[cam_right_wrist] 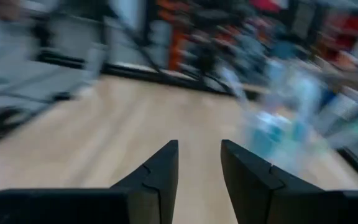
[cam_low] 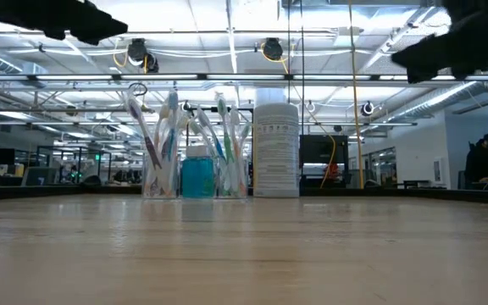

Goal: Pick & Place toothbrushing station
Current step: Return to Home Position

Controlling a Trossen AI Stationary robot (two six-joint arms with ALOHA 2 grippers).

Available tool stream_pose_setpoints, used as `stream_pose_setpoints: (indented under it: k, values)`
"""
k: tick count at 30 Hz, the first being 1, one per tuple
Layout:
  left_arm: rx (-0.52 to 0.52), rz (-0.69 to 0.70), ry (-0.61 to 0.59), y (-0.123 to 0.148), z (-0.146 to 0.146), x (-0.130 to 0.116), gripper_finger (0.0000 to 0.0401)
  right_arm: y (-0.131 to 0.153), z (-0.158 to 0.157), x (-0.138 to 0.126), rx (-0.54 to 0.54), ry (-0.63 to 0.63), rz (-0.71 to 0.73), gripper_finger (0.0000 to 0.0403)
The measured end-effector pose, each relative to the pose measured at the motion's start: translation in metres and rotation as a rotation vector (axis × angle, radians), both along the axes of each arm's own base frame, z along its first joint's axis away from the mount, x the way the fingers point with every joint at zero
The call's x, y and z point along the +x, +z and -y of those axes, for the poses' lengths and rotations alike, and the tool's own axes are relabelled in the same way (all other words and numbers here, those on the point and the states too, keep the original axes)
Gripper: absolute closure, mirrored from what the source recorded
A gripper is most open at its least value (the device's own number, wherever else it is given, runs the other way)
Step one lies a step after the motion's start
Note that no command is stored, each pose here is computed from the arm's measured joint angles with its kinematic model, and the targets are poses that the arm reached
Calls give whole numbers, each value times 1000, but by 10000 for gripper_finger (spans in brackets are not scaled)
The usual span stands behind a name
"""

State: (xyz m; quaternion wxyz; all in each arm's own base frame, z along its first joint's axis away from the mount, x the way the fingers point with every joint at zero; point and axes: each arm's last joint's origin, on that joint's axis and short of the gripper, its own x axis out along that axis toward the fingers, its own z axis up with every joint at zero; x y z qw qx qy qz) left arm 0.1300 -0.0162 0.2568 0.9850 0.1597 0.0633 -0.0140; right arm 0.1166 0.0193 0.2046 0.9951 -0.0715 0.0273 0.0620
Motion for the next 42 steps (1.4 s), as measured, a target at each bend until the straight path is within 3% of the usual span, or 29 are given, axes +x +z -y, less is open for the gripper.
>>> stream_pose_setpoints:
  k: [4,13,28,35,42]
  values:
    - [-13,54,-75,-7,-6,-13,171,-3,-2,-10,-30,142,117,291]
    - [-41,107,-3,-36,-19,-28,171,-14,1,-19,-15,121,130,291]
    - [-108,160,-49,-85,-27,-33,171,-27,11,-21,-6,11,155,291]
    - [-181,166,-1,-85,-31,-33,171,-30,17,-20,-16,-62,131,291]
    - [-221,167,0,-85,-31,-33,171,-32,21,-20,56,-157,99,291]
